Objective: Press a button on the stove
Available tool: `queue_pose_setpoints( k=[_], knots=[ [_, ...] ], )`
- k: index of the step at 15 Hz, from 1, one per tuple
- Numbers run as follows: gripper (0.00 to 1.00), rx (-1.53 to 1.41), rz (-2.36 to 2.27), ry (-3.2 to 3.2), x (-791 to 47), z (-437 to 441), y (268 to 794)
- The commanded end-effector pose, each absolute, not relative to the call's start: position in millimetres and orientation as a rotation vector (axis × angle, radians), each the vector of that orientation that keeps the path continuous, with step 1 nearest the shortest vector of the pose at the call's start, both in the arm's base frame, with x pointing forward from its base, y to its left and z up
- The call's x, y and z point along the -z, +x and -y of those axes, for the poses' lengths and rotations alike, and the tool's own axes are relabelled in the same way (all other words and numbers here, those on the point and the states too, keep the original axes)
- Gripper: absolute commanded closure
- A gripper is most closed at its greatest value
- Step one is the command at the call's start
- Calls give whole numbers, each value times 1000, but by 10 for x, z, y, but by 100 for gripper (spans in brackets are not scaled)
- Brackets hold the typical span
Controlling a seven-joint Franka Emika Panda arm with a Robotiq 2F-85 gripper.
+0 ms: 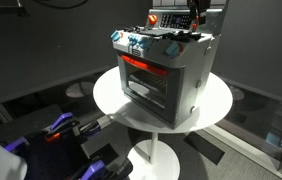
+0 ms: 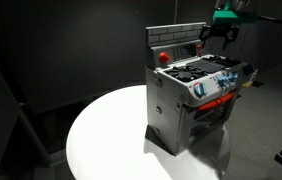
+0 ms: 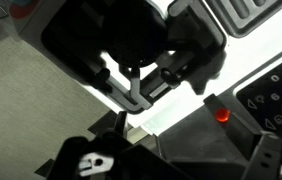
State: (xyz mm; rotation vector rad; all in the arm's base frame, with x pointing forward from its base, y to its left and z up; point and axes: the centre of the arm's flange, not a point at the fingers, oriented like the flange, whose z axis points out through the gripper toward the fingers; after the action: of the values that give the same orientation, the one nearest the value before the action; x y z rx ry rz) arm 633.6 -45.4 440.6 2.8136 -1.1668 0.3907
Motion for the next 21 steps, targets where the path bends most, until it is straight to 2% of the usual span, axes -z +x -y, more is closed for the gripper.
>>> queue_pose_setpoints(
  k=[1, 13, 21],
  knots=[
    [0, -418, 1162, 2838, -4463, 469, 6495],
    [0, -451, 1153, 2830, -4419, 487, 6666],
    [0, -403, 1114, 2860, -4499, 521, 6304]
  ],
)
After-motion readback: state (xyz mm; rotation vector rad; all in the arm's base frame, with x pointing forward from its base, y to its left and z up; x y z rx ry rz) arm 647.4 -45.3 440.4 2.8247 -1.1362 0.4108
